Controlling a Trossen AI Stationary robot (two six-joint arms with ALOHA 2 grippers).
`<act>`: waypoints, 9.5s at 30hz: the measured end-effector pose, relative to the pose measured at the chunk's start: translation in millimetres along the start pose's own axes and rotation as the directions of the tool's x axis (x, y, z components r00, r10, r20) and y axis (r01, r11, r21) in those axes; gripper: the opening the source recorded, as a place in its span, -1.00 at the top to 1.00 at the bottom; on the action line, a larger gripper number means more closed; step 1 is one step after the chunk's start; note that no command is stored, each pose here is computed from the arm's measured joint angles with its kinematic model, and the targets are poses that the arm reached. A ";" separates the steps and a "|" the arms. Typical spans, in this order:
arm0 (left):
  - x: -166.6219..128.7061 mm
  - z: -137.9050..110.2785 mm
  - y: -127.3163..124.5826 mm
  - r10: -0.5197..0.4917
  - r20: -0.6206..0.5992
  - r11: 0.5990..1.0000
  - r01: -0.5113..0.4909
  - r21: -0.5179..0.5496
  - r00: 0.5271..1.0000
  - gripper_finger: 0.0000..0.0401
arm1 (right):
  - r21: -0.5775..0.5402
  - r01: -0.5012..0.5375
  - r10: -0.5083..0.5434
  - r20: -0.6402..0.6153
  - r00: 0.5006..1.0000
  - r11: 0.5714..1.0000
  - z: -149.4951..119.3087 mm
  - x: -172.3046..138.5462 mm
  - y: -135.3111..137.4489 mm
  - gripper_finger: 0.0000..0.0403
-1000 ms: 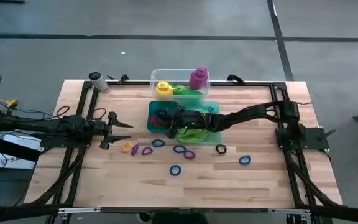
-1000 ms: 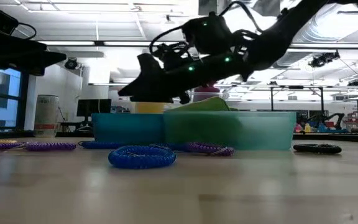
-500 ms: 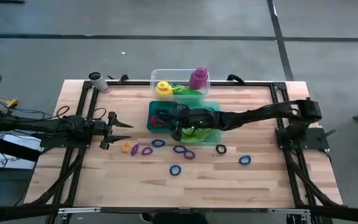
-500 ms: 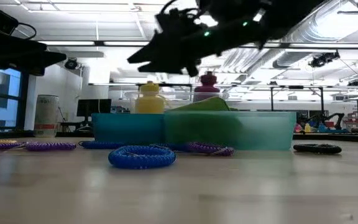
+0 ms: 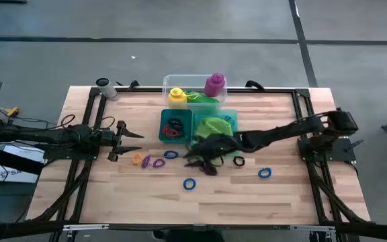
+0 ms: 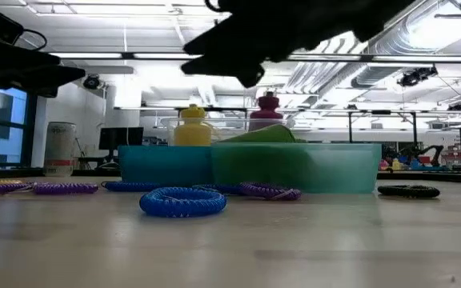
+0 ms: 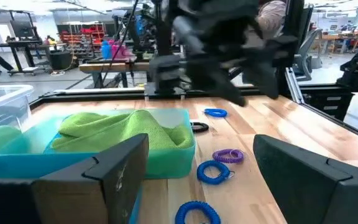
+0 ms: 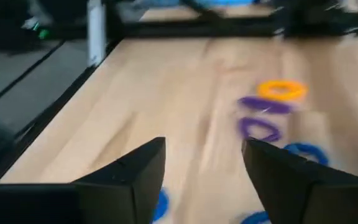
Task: Pick & Place Sports Items
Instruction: Put the blue spring keychain into the blue bin, then put the right purple spring keychain into the blue bin
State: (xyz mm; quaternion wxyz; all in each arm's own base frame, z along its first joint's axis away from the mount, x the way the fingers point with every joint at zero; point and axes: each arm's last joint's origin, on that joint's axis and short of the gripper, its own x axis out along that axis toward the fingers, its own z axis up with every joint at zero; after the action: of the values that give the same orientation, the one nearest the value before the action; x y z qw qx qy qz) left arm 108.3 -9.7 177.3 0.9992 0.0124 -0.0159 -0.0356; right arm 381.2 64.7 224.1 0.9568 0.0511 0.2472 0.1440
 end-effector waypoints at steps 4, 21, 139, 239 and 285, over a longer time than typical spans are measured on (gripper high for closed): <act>0.0 0.0 0.0 0.000 0.000 1.000 0.000 0.000 1.000 -0.18 | -0.052 -0.021 0.019 -0.047 0.999 0.998 -6.4 2.8 20.2 0.21; 0.0 0.1 0.0 0.000 0.001 1.000 0.000 0.000 1.000 -0.18 | -0.113 0.033 -0.036 -0.029 0.999 0.993 -22.0 23.0 51.1 0.27; 0.0 0.0 0.0 0.000 0.000 1.000 0.000 0.000 1.000 -0.18 | 0.158 0.551 -0.571 0.135 0.810 0.819 -13.2 16.5 -93.7 0.99; 0.0 0.1 0.0 0.000 0.001 1.000 0.000 0.000 1.000 -0.18 | 0.144 0.319 -0.258 -0.334 0.907 0.937 -57.9 18.8 48.6 -0.22; 0.0 0.0 0.0 0.000 0.000 1.000 0.000 0.000 1.000 -0.18 | 0.114 0.362 -0.275 -0.456 0.846 0.925 -109.9 58.1 39.9 0.68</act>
State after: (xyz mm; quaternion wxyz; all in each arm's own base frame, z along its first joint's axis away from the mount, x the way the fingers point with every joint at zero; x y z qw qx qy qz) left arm 108.3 -9.7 177.3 0.9992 0.0125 -0.0159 -0.0355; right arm 366.2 123.2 108.3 0.8788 0.0699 0.4708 -0.0349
